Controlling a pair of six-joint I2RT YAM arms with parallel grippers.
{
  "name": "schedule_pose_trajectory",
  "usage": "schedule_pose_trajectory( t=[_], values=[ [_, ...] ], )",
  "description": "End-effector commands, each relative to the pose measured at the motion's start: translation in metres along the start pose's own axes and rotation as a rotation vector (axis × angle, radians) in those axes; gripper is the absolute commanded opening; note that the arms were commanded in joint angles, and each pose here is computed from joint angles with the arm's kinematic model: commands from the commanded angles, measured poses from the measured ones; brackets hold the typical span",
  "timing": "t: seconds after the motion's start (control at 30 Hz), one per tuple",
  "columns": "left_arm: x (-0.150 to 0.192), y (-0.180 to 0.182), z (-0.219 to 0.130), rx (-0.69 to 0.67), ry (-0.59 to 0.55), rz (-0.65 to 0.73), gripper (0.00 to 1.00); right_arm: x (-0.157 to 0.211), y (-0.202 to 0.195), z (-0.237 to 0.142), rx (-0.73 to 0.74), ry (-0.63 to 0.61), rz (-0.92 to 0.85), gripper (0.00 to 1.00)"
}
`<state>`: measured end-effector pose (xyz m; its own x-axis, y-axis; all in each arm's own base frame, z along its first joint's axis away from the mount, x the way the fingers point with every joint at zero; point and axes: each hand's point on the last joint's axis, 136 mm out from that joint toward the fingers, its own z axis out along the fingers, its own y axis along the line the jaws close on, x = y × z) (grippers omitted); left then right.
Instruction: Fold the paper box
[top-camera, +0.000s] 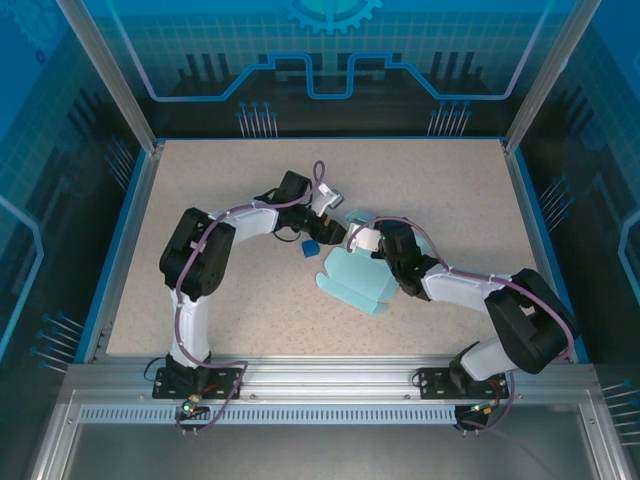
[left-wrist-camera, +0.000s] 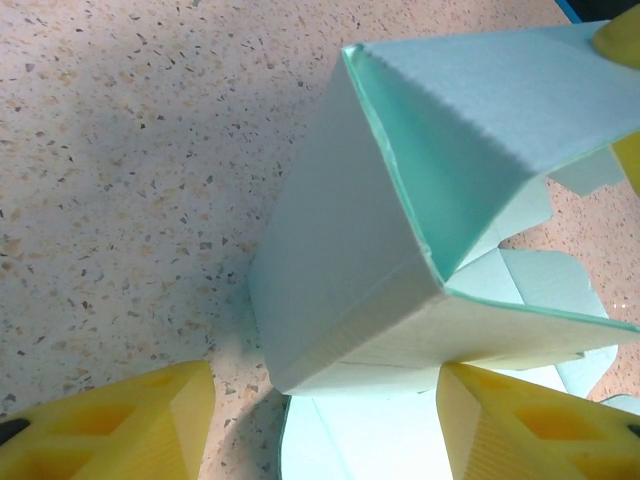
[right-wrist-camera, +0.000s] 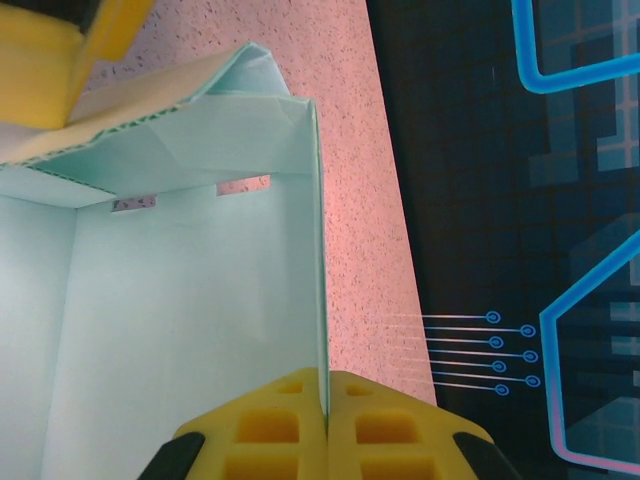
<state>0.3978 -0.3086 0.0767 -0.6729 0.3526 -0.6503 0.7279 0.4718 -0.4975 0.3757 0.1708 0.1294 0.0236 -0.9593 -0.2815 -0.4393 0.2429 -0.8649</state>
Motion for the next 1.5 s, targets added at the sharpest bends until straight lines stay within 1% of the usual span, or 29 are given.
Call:
schedule_pose_trajectory(
  t=[0.0,0.17,0.47,0.6,0.73,1.0,1.13,1.3,1.47],
  values=[
    [-0.004,-0.016,-0.001,0.053,-0.021,0.087,0.62,-0.004,-0.005,-0.003,0.008,-0.039,0.018,0.0],
    [-0.003,-0.013,0.0,0.044,-0.011,0.088,0.62,-0.004,0.001,-0.003,0.009,-0.06,0.0,0.0],
    [0.002,-0.018,0.002,0.058,-0.014,0.097,0.6,-0.006,0.006,-0.01,0.041,-0.061,-0.011,0.0],
    [0.01,-0.017,0.007,0.016,-0.01,0.101,0.59,-0.008,0.009,-0.012,0.057,-0.067,-0.025,0.0],
    [0.013,-0.02,0.009,0.006,-0.028,0.103,0.6,-0.008,0.012,-0.014,0.07,-0.073,-0.032,0.0],
    [0.005,-0.023,0.01,-0.004,-0.063,0.117,0.61,-0.008,0.016,-0.016,0.072,-0.071,-0.036,0.0],
    [0.009,-0.025,0.004,-0.007,-0.049,0.114,0.64,-0.006,0.014,-0.018,0.068,-0.068,-0.029,0.0],
    [0.006,-0.028,-0.013,-0.037,-0.05,0.136,0.73,-0.007,0.009,-0.02,0.07,-0.072,-0.013,0.0],
    [0.003,-0.021,-0.031,-0.066,-0.053,0.125,0.79,-0.006,0.009,-0.019,0.067,-0.068,-0.012,0.0]
  ],
)
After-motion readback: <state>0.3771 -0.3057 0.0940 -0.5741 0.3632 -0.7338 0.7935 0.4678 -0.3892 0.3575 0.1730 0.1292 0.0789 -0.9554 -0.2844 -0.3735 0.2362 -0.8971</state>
